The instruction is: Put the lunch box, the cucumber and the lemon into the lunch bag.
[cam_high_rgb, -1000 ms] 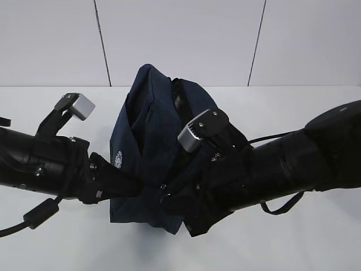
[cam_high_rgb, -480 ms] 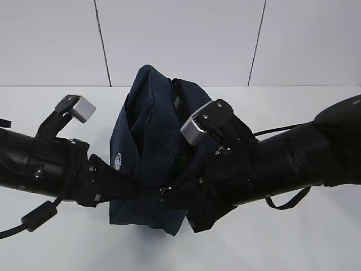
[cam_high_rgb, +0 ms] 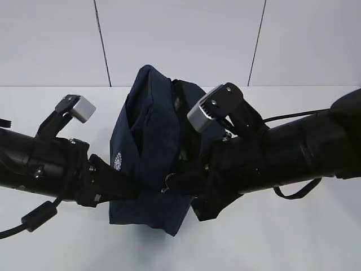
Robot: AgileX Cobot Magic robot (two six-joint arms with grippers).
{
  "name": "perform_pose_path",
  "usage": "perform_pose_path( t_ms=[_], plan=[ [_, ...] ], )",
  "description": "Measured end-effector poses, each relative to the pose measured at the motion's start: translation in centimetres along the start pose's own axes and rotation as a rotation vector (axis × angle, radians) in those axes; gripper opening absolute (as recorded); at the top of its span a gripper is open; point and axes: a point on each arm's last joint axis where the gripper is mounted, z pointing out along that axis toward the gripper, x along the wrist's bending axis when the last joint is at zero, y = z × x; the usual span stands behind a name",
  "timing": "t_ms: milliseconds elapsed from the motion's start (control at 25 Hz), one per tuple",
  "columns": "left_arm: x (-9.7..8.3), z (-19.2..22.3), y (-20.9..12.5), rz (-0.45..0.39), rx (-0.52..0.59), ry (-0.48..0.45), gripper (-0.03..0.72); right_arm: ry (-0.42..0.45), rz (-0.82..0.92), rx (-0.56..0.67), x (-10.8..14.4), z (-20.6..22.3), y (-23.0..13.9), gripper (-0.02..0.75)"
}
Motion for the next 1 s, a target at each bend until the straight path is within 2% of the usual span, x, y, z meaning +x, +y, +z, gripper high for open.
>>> perform_pose_path(
  t_ms=[1000],
  plan=[
    [0.0, 0.0, -0.1, 0.004, 0.007, -0.002, -0.007, -0.103, -0.057, -0.093, 0.6, -2.8, 1.9, 0.008]
  ],
)
